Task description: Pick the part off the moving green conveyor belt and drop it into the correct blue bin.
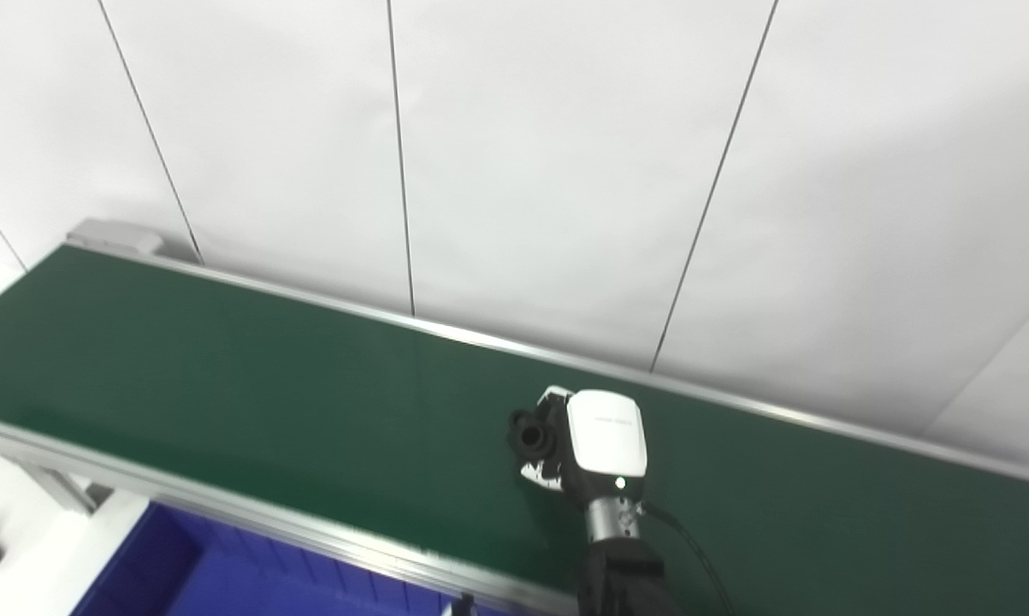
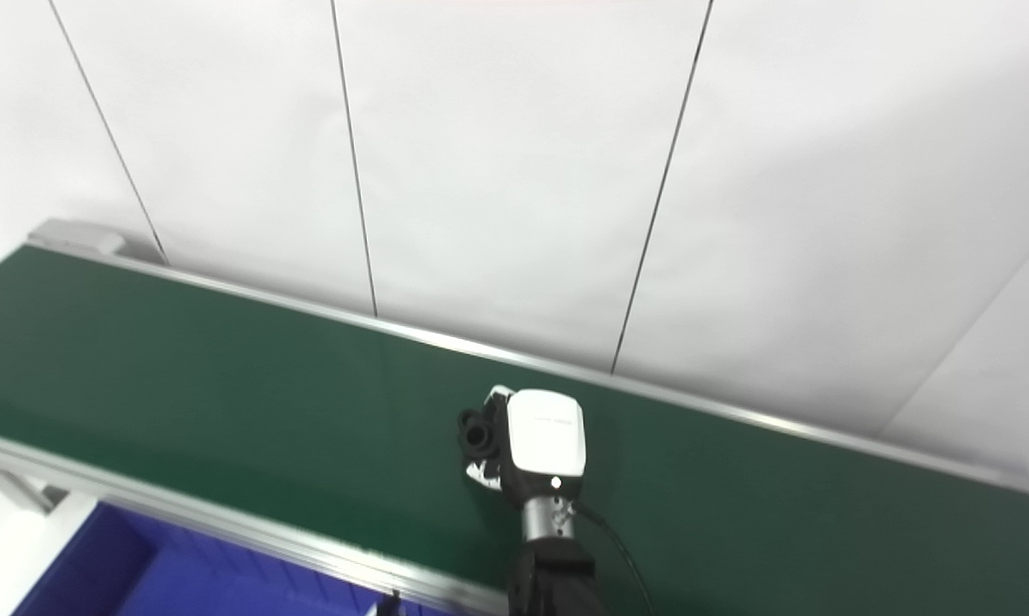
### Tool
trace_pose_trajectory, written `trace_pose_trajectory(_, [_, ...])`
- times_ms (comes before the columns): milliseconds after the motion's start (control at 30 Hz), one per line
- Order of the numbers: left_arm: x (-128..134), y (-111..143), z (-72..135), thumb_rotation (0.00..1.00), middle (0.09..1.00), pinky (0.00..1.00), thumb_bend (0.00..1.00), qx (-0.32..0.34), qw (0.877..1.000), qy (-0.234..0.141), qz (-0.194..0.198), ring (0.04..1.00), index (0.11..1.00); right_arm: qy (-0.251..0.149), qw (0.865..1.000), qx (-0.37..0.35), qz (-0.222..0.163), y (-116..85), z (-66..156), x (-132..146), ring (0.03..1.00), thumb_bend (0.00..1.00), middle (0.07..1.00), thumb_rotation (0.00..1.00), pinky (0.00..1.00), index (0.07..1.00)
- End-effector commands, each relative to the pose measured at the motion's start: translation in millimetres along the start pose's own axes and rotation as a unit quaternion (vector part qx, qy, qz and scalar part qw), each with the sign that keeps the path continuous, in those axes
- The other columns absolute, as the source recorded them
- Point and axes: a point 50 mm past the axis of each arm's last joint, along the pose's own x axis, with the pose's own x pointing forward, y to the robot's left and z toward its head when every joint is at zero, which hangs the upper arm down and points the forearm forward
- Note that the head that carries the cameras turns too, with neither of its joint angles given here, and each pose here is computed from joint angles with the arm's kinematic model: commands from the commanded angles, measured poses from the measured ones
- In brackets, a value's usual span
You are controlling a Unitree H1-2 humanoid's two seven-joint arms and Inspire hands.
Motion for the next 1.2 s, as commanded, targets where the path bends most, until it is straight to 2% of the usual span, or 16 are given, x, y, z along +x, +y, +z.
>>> trace_pose_trajectory(0, [5.7, -11.2, 15.3, 0.88, 0.989, 0.87, 0.70, -0.037, 0.999, -0.022, -0.004, 0.924, 1.000, -0.012, 0.999, 0.002, -0.031, -29.7, 10.6, 14.2, 0.162, 0.51, 0.257, 0.14, 0.10, 0.483])
trace_pose_trajectory(267, [6.7, 8.7, 24.8, 0.88, 1.000, 0.99, 0.71, -0.043, 0.999, -0.028, -0.012, 0.967, 1.000, -0.013, 0.998, 0.021, -0.054, -87.8, 12.9, -17.1, 0.164, 0.51, 0.262, 0.14, 0.11, 0.487])
trace_pose_trajectory(400, [6.0, 13.5, 31.4, 0.92, 1.000, 1.00, 0.75, -0.062, 0.998, -0.023, -0.014, 0.994, 1.000, -0.014, 0.998, 0.020, -0.058, -111.8, 13.5, -38.5, 0.168, 0.51, 0.261, 0.14, 0.11, 0.488])
trace_pose_trajectory(600, [4.1, 22.3, 42.2, 0.95, 1.000, 1.00, 0.87, -0.061, 0.998, -0.019, -0.010, 0.989, 1.000, -0.014, 0.998, 0.010, -0.054, -149.5, 11.6, -87.5, 0.176, 0.51, 0.277, 0.14, 0.11, 0.488])
trace_pose_trajectory(700, [3.5, 25.8, 44.5, 0.95, 1.000, 1.00, 0.88, -0.068, 0.997, -0.022, -0.007, 0.991, 1.000, -0.018, 0.999, 0.006, -0.046, -158.5, 8.4, -115.0, 0.176, 0.51, 0.282, 0.14, 0.11, 0.487])
trace_pose_trajectory(933, [1.0, 31.6, 46.5, 0.96, 1.000, 1.00, 0.83, -0.070, 0.997, -0.021, -0.013, 1.000, 1.000, -0.017, 1.000, -0.024, 0.001, -170.5, 5.5, -180.4, 0.174, 0.51, 0.283, 0.14, 0.11, 0.486])
trace_pose_trajectory(1167, [2.1, 34.6, 43.6, 0.95, 1.000, 1.00, 0.82, -0.072, 0.997, -0.019, -0.015, 0.997, 1.000, -0.005, 0.999, 0.008, 0.037, -174.9, 7.3, -227.5, 0.187, 0.51, 0.306, 0.14, 0.11, 0.485])
